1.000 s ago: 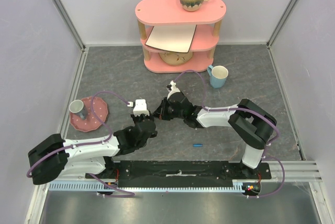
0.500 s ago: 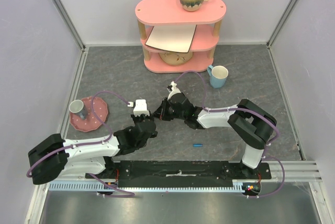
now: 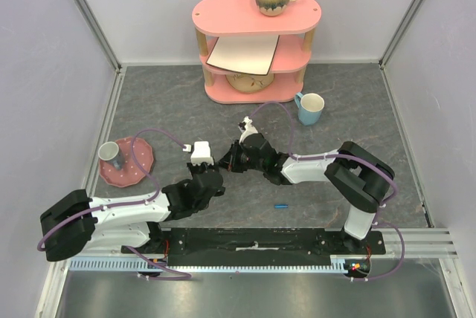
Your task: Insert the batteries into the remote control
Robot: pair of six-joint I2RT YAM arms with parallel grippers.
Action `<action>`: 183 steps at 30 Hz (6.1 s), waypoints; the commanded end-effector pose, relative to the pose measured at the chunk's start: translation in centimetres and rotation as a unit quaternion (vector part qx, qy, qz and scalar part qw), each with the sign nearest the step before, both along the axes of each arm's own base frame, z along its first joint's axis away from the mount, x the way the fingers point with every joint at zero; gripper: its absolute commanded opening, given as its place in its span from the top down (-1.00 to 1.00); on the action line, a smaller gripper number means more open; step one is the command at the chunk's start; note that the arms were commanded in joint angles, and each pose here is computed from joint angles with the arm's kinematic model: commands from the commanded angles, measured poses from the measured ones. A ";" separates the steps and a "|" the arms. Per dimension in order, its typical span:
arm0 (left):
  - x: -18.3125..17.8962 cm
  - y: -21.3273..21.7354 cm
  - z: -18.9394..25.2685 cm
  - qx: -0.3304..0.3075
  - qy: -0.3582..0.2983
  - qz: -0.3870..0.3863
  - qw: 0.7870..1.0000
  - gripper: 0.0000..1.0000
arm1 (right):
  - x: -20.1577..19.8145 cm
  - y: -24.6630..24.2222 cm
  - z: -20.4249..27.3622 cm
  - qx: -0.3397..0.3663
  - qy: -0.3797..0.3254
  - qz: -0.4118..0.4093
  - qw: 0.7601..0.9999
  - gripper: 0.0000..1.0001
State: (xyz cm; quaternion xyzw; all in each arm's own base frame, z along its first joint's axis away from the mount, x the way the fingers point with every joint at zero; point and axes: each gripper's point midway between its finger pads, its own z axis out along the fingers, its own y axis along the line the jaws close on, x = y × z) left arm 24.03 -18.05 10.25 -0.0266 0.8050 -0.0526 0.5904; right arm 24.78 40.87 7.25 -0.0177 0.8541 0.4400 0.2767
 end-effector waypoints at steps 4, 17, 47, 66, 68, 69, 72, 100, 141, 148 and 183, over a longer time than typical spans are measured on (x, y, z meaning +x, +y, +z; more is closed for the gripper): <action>-0.8 -1.1 -0.9 -0.018 0.024 -0.013 0.999 0.96 | -2.9 -6.4 -9.0 -0.167 0.071 -0.011 0.983 1.00; -0.9 -1.1 -1.0 -0.022 0.028 -0.012 0.999 0.96 | -2.8 -6.3 -8.2 -0.156 0.063 -0.013 0.986 1.00; -1.0 -1.7 -0.9 -0.024 0.035 -0.025 0.999 0.96 | -2.4 -5.4 -5.1 -0.130 0.045 -0.008 0.990 1.00; -1.5 -2.9 0.2 -0.104 0.018 -0.057 0.993 0.96 | -1.5 -4.1 -2.0 -0.132 0.014 0.004 0.991 1.00; -1.6 -3.1 0.2 -0.113 0.018 -0.062 0.991 0.96 | -1.5 -4.0 -1.9 -0.134 0.012 0.006 0.991 1.00; -1.6 -3.3 0.5 -0.123 0.014 -0.064 0.990 0.96 | -1.5 -3.9 -1.7 -0.134 0.011 0.007 0.991 1.00; -1.7 -3.6 0.7 -0.141 0.011 -0.071 0.987 0.96 | -1.6 -3.9 -1.3 -0.134 0.008 0.008 0.991 1.00; -1.7 -2.4 -0.3 -0.113 0.023 -0.046 0.992 0.96 | -1.9 -5.0 -0.7 -0.156 -0.001 -0.007 0.988 0.87; -3.3 4.5 1.8 -0.137 0.011 0.038 0.990 0.96 | -1.5 -7.6 -2.1 -0.277 -0.087 0.051 0.956 0.01; -3.4 4.5 1.8 -0.141 0.013 0.036 0.989 0.96 | -1.1 -6.4 -2.7 -0.285 -0.090 0.060 0.952 -0.01; -5.8 -6.2 13.3 -0.318 -0.057 -0.279 0.904 0.96 | 0.5 -15.9 10.5 -0.257 -0.264 -0.104 0.924 -0.35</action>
